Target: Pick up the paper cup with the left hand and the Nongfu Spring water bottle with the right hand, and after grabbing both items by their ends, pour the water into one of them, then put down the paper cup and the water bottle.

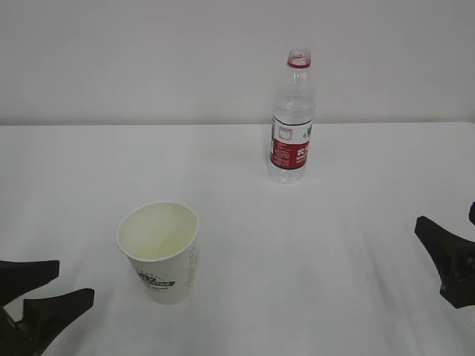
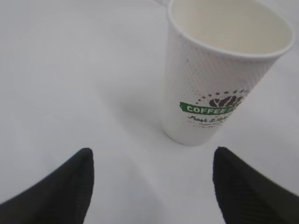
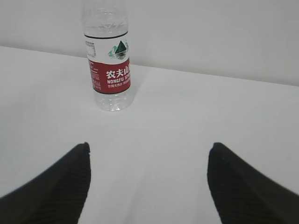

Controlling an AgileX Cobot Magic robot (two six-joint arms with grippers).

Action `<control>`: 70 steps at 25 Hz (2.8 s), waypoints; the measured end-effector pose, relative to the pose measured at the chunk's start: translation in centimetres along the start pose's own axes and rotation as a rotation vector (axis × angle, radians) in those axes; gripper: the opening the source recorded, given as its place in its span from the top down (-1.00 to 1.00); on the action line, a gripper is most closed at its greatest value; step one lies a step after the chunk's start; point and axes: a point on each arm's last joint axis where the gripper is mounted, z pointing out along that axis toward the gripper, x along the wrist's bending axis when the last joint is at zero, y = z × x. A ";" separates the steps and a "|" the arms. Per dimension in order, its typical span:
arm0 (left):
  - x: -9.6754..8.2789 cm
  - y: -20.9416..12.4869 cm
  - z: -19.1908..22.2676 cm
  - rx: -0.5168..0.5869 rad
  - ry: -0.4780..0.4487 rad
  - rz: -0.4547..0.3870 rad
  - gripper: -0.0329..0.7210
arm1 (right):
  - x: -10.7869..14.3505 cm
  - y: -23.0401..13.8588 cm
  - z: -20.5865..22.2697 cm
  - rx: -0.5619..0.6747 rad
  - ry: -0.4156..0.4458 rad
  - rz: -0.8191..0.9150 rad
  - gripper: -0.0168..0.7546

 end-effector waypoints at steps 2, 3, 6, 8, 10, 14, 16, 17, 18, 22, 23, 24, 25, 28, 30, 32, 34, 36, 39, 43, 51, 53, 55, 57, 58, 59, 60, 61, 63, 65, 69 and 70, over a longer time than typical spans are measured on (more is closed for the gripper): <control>0.1 0.3 0.3 -0.011 -0.016 0.018 -0.69 | 0.0 0.0 0.0 0.000 0.004 0.000 -0.57; 0.1 0.4 0.4 -0.014 -0.028 0.029 -0.70 | 0.1 0.0 0.0 0.000 0.006 0.002 -0.57; 0.2 0.5 0.7 -0.016 -0.044 0.038 -0.70 | 0.1 0.0 0.0 0.000 0.008 0.009 -0.56; 0.4 0.5 1.0 -0.014 -0.051 0.042 -0.71 | 0.1 0.0 0.0 0.000 0.010 0.009 -0.56; 0.4 0.5 1.3 -0.007 -0.065 0.045 -0.71 | 0.1 0.0 0.0 0.000 0.012 0.008 -0.56; 0.8 0.5 2.0 -0.003 -0.083 0.050 -0.71 | 0.1 0.0 0.0 0.000 0.013 0.007 -0.56; 1.1 0.6 2.4 -0.006 -0.084 0.053 -0.71 | 0.1 0.0 0.0 0.000 0.013 0.007 -0.56; 1.2 0.7 2.5 -0.010 -0.085 0.058 -0.71 | 0.1 0.0 0.0 0.000 0.013 0.007 -0.57; 1.3 0.8 2.7 -0.013 -0.086 0.062 -0.71 | 0.1 0.0 0.0 0.000 0.015 0.006 -0.57; 1.6 1.3 3.1 -0.031 -0.092 0.082 -0.71 | 0.2 0.0 0.0 0.000 0.017 0.005 -0.57; 1.6 1.4 3.2 -0.035 -0.098 0.090 -0.71 | 0.2 0.0 0.0 0.000 0.019 0.005 -0.57; 1.7 1.5 3.3 -0.039 -0.105 0.099 -0.72 | 0.2 0.0 0.0 0.000 0.020 0.004 -0.57; 1.7 1.6 3.3 -0.041 -0.113 0.105 -0.73 | 0.2 0.0 0.0 -0.001 0.020 0.004 -0.57; 1.7 1.7 3.4 -0.044 -0.117 0.112 -0.74 | 0.2 0.0 0.0 -0.001 0.021 0.004 -0.56; 1.8 1.6 3.5 -0.039 -0.117 0.107 -0.74 | 0.2 0.0 0.0 -0.001 0.023 0.003 -0.56; 1.8 1.2 3.6 -0.024 -0.124 0.096 -0.74 | 0.2 0.0 0.0 -0.001 0.022 0.003 -0.56; 1.7 0.7 3.8 0.000 -0.138 0.082 -0.74 | 0.2 0.0 0.0 -0.001 0.022 0.003 -0.56; 1.7 0.2 4.1 0.017 -0.159 0.078 -0.75 | 0.2 0.0 0.0 -0.001 0.022 0.003 -0.56; 1.7 0.4 4.6 0.012 -0.179 0.095 -0.75 | 0.2 0.0 0.0 -0.001 0.022 0.003 -0.57; 1.3 1.0 5.5 -0.004 -0.213 0.131 -0.75 | 0.2 0.0 0.0 -0.002 0.022 0.003 -0.57; 1.6 1.7 6.3 -0.030 -0.219 0.159 -0.75 | 0.2 0.0 0.0 -0.002 0.022 0.003 -0.57; 1.5 1.7 6.3 -0.030 -0.222 0.160 -0.75 | 0.2 0.0 0.0 -0.002 0.022 0.003 -0.57; 1.4 1.7 6.4 -0.030 -0.226 0.162 -0.75 | 0.2 0.0 0.0 -0.002 0.022 0.003 -0.56; 1.4 1.7 6.4 -0.029 -0.230 0.164 -0.75 | 0.3 -0.2 0.1 0.013 0.029 0.003 -0.56; 1.4 1.7 6.4 -0.029 -0.230 0.164 -0.75 | 0.3 -0.5 0.2 0.029 0.039 0.002 -0.56; 1.3 1.7 6.4 -0.029 -0.231 0.164 -0.75 | 0.4 -0.8 0.4 0.051 0.050 0.002 -0.56; 1.3 1.7 6.4 -0.028 -0.233 0.165 -0.75 | 0.5 -1.1 0.5 0.067 0.057 0.002 -0.57; 1.3 1.7 6.4 -0.028 -0.234 0.166 -0.75 | 0.5 -1.4 0.6 0.085 0.060 0.004 -0.57; 1.3 1.7 6.3 -0.027 -0.239 0.168 -0.75 | 0.5 -1.7 0.9 0.104 0.066 0.006 -0.57; 1.2 1.7 6.3 -0.026 -0.245 0.171 -0.75 | 0.5 -1.8 0.9 0.111 0.069 0.006 -0.57; 1.2 1.6 6.3 -0.022 -0.253 0.174 -0.75 | 0.5 -1.7 1.0 0.108 0.070 0.005 -0.57; 1.1 1.6 6.3 -0.020 -0.258 0.174 -0.75 | 0.5 -1.7 1.0 0.108 0.070 0.005 -0.57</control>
